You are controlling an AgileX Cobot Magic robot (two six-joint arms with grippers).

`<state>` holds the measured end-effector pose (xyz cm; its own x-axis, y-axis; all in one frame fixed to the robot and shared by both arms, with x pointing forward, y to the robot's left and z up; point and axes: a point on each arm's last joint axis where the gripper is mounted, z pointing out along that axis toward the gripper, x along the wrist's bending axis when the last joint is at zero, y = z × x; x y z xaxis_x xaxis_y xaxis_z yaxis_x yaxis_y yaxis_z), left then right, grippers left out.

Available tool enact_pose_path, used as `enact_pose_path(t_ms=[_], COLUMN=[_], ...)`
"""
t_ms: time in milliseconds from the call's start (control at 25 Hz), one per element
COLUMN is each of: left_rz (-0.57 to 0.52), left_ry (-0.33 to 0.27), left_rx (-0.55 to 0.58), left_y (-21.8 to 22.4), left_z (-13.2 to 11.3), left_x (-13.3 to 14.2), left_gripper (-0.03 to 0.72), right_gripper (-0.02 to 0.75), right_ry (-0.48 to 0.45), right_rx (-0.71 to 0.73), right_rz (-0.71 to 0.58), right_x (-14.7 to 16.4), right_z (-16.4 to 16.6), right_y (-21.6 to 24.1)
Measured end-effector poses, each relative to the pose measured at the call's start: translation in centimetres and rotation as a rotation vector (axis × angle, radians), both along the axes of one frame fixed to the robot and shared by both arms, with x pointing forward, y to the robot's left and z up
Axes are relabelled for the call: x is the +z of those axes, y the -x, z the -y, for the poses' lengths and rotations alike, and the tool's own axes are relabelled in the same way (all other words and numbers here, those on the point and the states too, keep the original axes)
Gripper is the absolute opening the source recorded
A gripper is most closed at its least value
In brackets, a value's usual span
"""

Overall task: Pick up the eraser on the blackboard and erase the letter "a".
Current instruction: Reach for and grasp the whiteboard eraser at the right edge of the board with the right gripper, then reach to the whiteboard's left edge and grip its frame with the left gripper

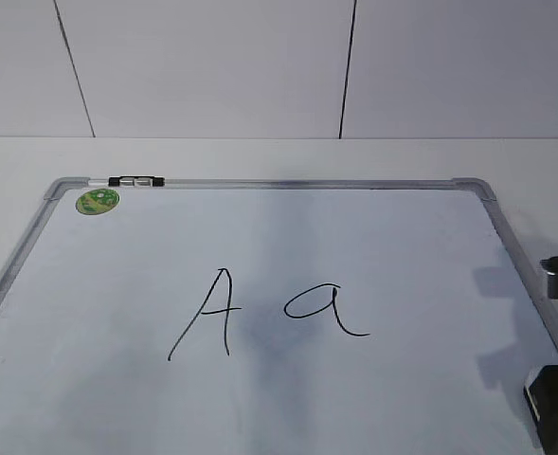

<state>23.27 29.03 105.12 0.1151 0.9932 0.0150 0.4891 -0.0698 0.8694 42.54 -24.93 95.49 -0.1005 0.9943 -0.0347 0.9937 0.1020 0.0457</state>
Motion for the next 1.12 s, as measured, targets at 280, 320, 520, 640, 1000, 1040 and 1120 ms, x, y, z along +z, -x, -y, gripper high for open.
enact_pose_path(t_ms=[280,320,520,640,1000,1040,1120], left_rz=[0.0,0.0,0.0,0.0,0.0,0.0,0.0], left_ry=[0.0,0.0,0.0,0.0,0.0,0.001,0.001], left_rx=[0.0,0.0,0.0,0.0,0.0,-0.001,-0.001], left_y=[0.0,0.0,0.0,0.0,0.0,0.0,0.0], left_z=[0.0,0.0,0.0,0.0,0.0,0.01,0.01], left_x=[0.0,0.0,0.0,0.0,0.0,0.0,0.0], left_gripper=[0.253,0.253,0.253,0.253,0.253,0.253,0.253], right_gripper=[0.622,0.622,0.622,0.622,0.62,0.62,0.62], right_ry=[-0.001,-0.001,-0.003,-0.003,0.003,0.004,0.005], right_rx=[0.001,0.001,0.002,0.002,0.002,0.002,0.002], right_rz=[0.007,0.007,0.013,0.014,-0.009,-0.011,-0.014], right_x=[0.0,0.0,0.01,0.01,-0.47,-0.51,-0.58], right_z=[-0.01,-0.01,-0.03,-0.03,-0.07,-0.07,-0.08], right_y=[-0.07,-0.07,-0.12,-0.13,-0.26,-0.28,-0.29])
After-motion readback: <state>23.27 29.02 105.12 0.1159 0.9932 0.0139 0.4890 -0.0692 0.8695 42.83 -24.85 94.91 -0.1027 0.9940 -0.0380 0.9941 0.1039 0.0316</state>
